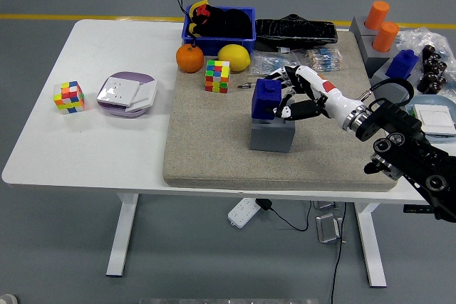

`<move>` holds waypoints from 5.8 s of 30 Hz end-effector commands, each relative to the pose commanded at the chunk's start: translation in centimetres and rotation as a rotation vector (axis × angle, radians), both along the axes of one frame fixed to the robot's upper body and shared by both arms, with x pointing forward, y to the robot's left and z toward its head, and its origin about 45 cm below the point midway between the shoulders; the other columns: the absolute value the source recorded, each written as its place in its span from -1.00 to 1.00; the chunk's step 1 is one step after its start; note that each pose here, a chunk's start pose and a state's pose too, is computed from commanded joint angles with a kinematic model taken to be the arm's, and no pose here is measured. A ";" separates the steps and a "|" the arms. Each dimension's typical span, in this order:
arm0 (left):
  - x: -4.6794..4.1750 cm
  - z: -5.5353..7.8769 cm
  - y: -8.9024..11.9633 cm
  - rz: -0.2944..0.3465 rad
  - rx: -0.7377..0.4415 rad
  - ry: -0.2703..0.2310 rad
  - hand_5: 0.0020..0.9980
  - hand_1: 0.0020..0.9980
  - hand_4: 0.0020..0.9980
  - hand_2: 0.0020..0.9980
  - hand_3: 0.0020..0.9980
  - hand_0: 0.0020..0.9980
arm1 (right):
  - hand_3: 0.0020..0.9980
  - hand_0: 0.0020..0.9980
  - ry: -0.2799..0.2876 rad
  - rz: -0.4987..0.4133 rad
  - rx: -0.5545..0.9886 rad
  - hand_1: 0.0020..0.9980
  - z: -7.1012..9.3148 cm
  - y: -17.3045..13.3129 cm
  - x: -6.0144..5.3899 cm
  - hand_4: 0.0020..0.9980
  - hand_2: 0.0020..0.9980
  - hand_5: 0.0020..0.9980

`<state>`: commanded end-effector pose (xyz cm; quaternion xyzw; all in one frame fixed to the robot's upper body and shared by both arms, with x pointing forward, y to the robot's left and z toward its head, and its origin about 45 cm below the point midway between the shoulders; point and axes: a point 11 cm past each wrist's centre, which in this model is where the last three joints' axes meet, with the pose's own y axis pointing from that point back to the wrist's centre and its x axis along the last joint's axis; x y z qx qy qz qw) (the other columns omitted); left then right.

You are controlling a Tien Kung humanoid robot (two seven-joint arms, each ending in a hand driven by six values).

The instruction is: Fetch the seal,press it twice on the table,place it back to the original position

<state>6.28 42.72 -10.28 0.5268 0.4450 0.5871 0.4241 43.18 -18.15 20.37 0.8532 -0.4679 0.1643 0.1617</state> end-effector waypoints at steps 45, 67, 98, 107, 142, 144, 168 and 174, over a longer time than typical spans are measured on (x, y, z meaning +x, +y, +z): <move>0.43 0.1 0.0 0.001 0.000 -0.010 -0.10 0.49 0.26 0.48 0.53 0.59 | -0.34 -0.23 0.023 0.002 -0.097 -0.39 -0.6 -1.5 0.7 0.32 -0.31 -1.00; 0.47 0.1 0.0 0.001 0.002 -0.009 -0.11 0.49 0.26 0.48 0.53 0.59 | -0.33 -0.23 0.023 0.012 -0.124 -0.39 -0.6 -1.5 0.8 0.33 -0.31 -1.00; 0.69 0.1 -0.1 -0.002 -0.002 -0.013 -0.11 0.49 0.26 0.48 0.53 0.59 | 0.36 0.29 0.038 0.040 -0.125 0.24 -0.9 -0.7 0.6 0.91 0.28 -1.00; 0.64 0.1 -0.1 -0.001 -0.001 -0.011 -0.11 0.49 0.26 0.48 0.53 0.59 | 0.42 0.35 0.038 0.047 -0.125 0.34 -0.8 -0.6 0.5 1.00 0.36 -1.00; 0.06 0.1 0.4 0.006 0.007 -0.002 -0.10 0.49 0.26 0.48 0.53 0.59 | 0.54 0.72 -0.025 -0.124 -0.145 0.61 1.3 -9.3 0.3 1.00 0.55 -0.88; 0.11 0.2 0.4 0.005 0.007 -0.003 -0.10 0.49 0.26 0.48 0.53 0.59 | 0.54 0.72 -0.025 -0.157 -0.151 0.61 1.4 -10.9 0.1 1.00 0.55 -0.88; 0.29 0.2 0.5 0.011 0.009 -0.011 -0.10 0.49 0.26 0.48 0.53 0.59 | 0.52 0.67 -0.047 -0.546 -0.051 0.60 3.3 -25.3 -3.4 1.00 0.55 -0.77; 0.55 0.2 0.5 0.012 0.008 -0.017 -0.10 0.49 0.26 0.48 0.53 0.59 | 0.50 0.66 -0.064 -0.568 -0.005 0.59 4.2 -25.9 -4.2 0.92 0.55 -0.58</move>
